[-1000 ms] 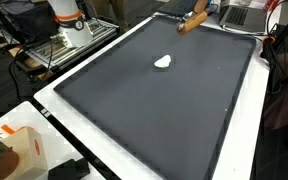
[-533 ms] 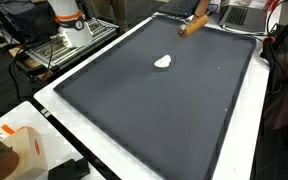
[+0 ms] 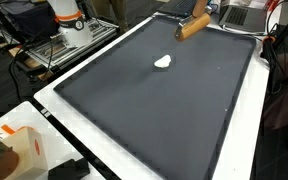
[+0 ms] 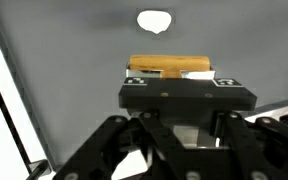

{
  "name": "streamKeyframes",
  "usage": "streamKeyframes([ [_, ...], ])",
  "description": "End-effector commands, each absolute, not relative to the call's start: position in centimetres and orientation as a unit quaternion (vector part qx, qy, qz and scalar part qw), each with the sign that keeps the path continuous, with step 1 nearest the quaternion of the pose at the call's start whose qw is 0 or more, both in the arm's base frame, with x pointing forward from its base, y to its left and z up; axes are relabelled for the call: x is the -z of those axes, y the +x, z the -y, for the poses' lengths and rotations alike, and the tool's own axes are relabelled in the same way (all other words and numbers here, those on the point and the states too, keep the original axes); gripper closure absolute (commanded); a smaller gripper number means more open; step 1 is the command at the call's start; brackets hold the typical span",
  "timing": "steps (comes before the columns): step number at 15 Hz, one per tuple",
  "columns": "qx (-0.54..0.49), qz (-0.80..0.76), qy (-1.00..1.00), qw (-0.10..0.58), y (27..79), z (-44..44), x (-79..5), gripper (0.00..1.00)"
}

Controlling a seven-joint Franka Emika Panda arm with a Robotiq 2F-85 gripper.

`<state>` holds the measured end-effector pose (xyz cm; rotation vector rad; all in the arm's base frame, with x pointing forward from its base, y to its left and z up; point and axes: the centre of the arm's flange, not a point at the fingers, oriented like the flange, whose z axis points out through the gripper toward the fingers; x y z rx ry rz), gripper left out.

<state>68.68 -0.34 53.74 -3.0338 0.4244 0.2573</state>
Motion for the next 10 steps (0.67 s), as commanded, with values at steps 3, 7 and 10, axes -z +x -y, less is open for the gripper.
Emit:
streamKeyframes([
  [3,-0.102,-0.132,-0.981,0.099,59.4,1.9,-52.6,0.77],
  [7,-0.107,-0.132,-0.979,0.11,56.4,1.1,-52.4,0.77],
  [10,-0.115,-0.131,-0.98,0.093,61.2,1.4,-54.0,0.52],
])
